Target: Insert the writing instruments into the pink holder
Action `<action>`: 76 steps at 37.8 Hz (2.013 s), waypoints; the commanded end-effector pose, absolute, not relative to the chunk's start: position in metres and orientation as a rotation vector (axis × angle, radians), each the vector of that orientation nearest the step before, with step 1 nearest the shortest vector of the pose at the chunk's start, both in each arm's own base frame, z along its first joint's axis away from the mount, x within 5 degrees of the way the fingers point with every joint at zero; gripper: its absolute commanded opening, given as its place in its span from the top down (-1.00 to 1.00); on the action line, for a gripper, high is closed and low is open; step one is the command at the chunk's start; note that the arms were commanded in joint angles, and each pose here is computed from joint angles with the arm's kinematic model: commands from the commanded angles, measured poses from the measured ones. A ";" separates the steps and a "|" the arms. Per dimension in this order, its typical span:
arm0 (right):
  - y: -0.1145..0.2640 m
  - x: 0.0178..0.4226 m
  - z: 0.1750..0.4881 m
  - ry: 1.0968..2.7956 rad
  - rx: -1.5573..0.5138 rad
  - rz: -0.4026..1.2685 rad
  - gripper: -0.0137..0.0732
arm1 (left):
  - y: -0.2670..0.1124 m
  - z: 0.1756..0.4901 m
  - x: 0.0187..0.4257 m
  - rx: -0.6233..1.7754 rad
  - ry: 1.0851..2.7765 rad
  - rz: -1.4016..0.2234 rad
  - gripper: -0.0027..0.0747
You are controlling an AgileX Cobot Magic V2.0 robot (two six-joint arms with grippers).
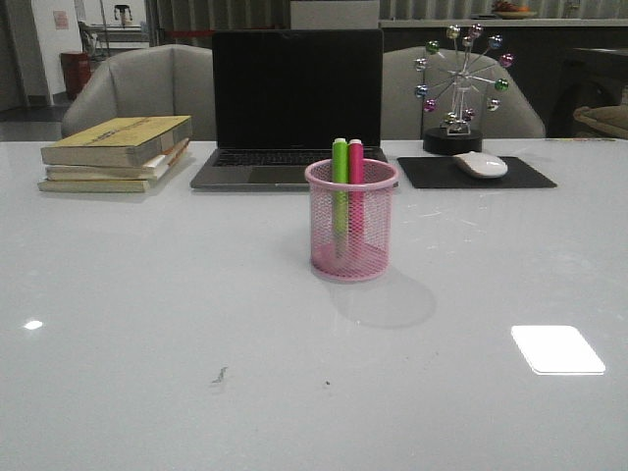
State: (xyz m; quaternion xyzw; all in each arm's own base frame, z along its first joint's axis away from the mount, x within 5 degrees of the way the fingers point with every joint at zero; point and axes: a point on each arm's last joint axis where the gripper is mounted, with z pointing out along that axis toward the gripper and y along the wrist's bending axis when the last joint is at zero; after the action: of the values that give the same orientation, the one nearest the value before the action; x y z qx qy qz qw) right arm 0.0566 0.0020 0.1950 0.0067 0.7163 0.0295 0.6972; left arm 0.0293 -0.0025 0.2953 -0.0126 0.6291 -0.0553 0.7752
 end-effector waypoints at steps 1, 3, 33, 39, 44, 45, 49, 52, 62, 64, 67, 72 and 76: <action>0.001 0.055 0.203 1.504 0.016 0.060 0.64 | -0.002 0.304 0.024 -0.009 1.198 -0.123 0.67; 0.001 0.055 0.203 1.504 0.016 0.060 0.64 | -0.002 0.292 0.030 -0.010 1.220 -0.118 0.67; 0.001 0.055 0.203 1.504 0.016 0.060 0.64 | -0.003 0.215 0.054 0.001 1.430 -0.095 0.67; 0.001 0.055 0.203 1.504 0.016 0.060 0.64 | -0.003 0.215 0.054 0.001 1.430 -0.095 0.67; 0.001 0.055 0.203 1.504 0.016 0.060 0.64 | -0.003 0.215 0.054 0.001 1.430 -0.095 0.67; 0.001 0.055 0.203 1.504 0.016 0.060 0.64 | -0.003 0.215 0.054 0.001 1.430 -0.095 0.67; 0.001 0.055 0.203 1.504 0.016 0.060 0.64 | -0.003 0.215 0.054 0.001 1.430 -0.095 0.67; 0.001 0.055 0.203 1.504 0.016 0.060 0.64 | -0.003 0.215 0.054 0.001 1.430 -0.095 0.67; 0.001 0.055 0.203 1.504 0.016 0.060 0.64 | -0.003 0.215 0.054 0.001 1.430 -0.095 0.67; 0.001 0.055 0.203 1.504 0.016 0.060 0.64 | -0.003 0.215 0.054 0.001 1.430 -0.095 0.67; 0.001 0.055 0.203 1.504 0.016 0.060 0.64 | -0.003 0.215 0.054 0.001 1.430 -0.095 0.67; 0.001 0.055 0.203 1.504 0.016 0.060 0.64 | -0.003 0.215 0.054 0.001 1.430 -0.095 0.67; 0.001 0.055 0.203 1.504 0.016 0.060 0.64 | -0.003 0.215 0.054 0.001 1.430 -0.095 0.67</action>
State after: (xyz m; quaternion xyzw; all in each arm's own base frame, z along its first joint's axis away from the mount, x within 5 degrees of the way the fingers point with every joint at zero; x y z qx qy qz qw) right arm 0.0566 0.0020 0.1950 0.0067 0.7163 0.0295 0.6972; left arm 0.0560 -0.0032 0.2064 0.0054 0.6975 -0.0349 0.7158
